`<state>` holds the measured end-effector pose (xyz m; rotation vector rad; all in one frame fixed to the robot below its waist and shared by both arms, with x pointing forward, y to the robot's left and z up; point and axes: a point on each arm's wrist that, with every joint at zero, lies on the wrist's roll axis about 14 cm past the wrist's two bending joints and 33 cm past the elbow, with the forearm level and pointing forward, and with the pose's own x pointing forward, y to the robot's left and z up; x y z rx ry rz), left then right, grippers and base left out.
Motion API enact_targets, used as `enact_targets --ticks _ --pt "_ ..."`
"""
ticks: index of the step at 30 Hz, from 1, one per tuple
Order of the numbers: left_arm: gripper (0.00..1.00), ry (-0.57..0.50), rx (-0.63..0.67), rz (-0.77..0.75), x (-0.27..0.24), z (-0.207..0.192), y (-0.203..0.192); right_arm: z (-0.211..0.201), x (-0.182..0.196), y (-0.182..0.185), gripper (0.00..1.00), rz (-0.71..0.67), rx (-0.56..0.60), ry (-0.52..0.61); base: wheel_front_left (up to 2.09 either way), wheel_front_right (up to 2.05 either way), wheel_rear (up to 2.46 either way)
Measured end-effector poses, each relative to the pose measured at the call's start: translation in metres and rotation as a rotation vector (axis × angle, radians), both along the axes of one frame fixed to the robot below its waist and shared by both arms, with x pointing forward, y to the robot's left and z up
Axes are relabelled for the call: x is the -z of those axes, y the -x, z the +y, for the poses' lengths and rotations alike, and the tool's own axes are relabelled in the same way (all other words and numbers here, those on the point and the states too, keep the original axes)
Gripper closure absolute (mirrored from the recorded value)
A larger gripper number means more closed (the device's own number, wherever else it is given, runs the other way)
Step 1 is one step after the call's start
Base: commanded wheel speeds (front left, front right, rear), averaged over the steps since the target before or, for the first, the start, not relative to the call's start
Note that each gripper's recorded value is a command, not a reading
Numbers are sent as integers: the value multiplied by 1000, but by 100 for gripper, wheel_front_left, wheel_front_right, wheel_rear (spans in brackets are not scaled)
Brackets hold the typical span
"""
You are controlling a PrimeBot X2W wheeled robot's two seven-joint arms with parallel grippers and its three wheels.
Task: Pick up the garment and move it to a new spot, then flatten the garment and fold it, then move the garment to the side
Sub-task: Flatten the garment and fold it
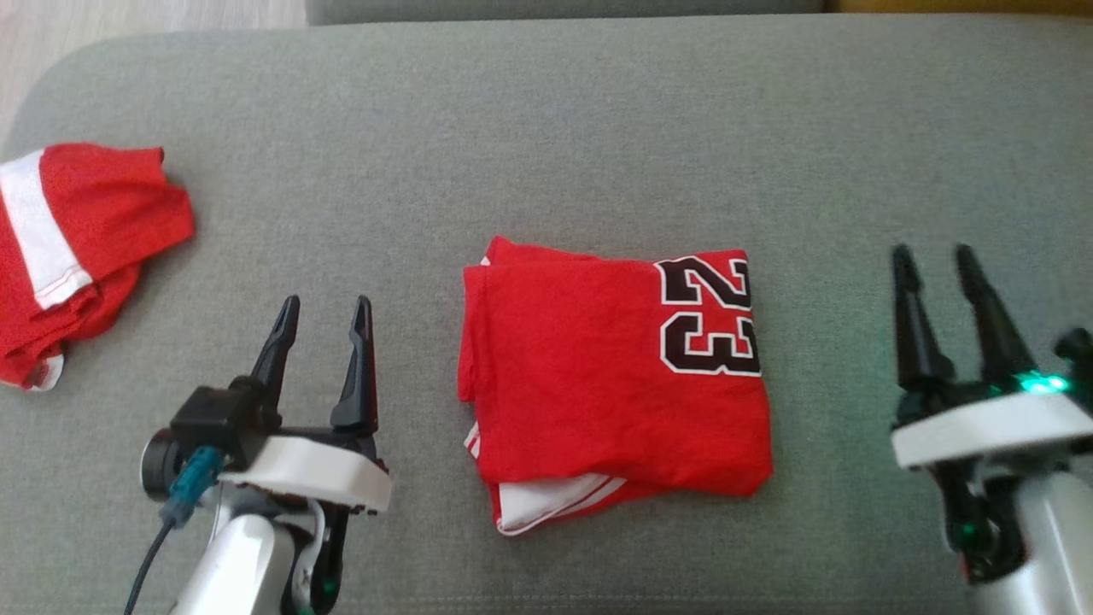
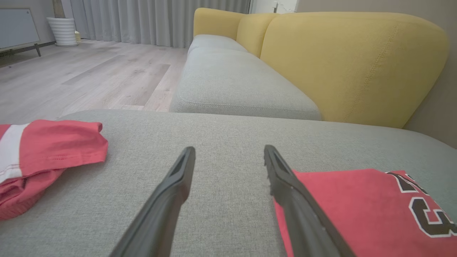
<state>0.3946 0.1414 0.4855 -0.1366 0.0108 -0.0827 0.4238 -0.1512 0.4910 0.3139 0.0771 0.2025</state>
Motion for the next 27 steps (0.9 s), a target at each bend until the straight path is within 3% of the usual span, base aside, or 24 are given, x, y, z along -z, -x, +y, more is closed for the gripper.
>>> enact_targets --ticks 10,27 --pt "0 -46 4 -11 -4 4 16 -23 -23 33 0 -72 59 187 0 0 0" --pt "0 -63 6 18 0 9 66 -24 -31 78 0 -66 86 193 0 0 0"
